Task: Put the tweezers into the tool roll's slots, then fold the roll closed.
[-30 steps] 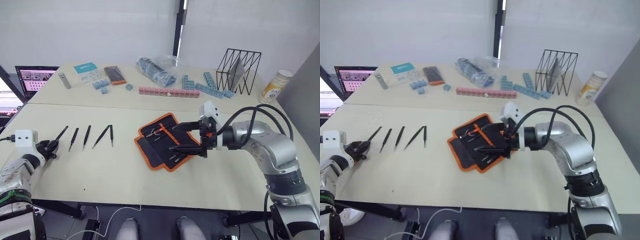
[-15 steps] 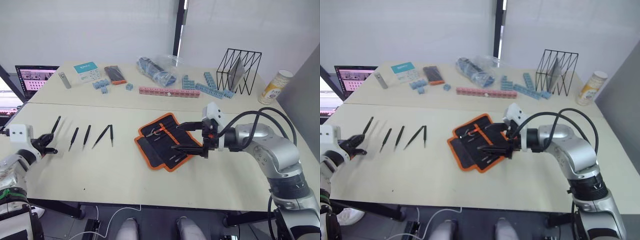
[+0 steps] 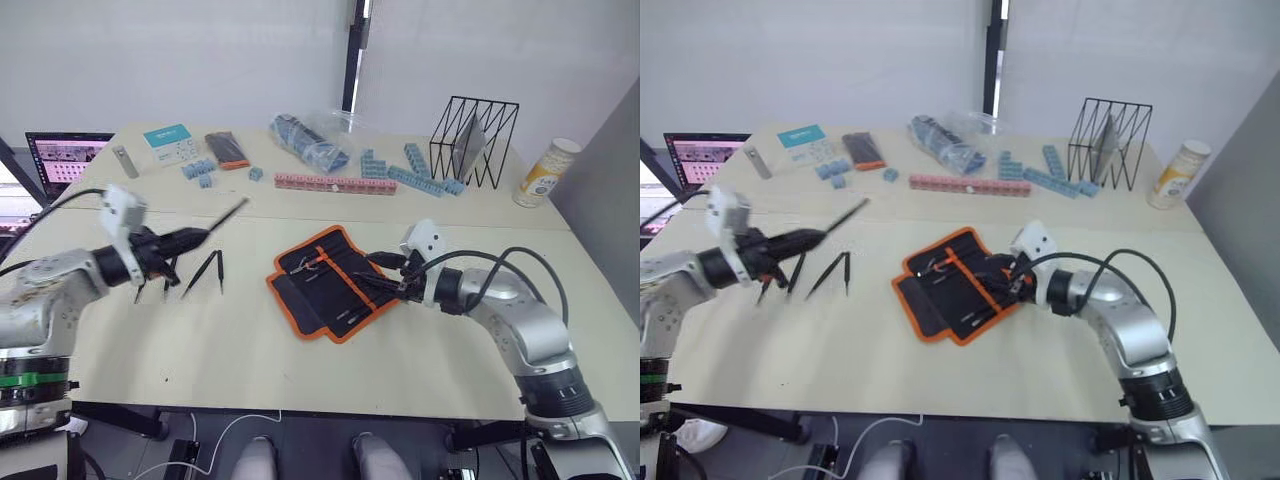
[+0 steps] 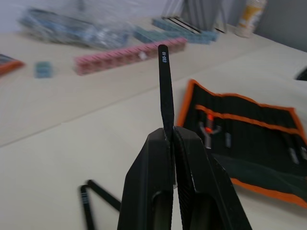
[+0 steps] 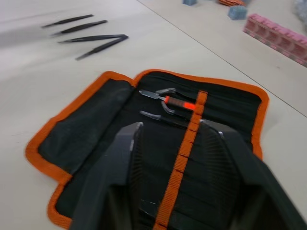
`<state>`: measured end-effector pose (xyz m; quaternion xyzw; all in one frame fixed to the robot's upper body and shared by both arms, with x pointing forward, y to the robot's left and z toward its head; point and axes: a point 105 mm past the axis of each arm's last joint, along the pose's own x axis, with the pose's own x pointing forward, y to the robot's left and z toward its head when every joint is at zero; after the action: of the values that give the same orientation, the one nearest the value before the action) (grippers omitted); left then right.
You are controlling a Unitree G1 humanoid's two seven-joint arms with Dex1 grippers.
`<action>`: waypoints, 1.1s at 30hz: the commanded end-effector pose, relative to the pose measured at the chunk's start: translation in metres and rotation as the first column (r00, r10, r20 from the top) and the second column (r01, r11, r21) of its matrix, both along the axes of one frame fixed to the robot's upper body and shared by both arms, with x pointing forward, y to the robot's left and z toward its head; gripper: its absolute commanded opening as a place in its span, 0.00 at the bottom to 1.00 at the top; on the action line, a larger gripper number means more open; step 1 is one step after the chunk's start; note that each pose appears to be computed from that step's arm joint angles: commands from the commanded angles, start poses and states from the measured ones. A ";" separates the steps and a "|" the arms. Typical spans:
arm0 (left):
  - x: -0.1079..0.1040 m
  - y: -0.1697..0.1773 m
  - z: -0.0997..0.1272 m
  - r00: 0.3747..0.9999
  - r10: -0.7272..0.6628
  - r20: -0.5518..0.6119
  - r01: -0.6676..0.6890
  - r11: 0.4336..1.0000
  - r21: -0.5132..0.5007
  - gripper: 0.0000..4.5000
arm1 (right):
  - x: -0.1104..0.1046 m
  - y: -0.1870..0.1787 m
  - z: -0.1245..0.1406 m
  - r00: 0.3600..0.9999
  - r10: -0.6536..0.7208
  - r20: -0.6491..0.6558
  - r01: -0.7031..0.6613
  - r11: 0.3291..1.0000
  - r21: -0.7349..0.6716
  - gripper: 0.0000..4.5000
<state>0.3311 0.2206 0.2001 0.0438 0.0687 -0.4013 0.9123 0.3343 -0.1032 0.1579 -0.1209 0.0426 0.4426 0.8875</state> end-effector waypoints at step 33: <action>0.035 -0.113 -0.068 0.952 -0.171 -0.252 0.241 0.930 0.278 0.00 | -0.001 -0.009 -0.073 0.981 -0.177 -0.080 0.177 0.984 -0.008 0.02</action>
<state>0.3630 0.1100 0.1216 0.1342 0.2425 -0.4803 0.8322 0.3363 -0.1109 0.0873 -0.0989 0.0850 0.3653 0.9217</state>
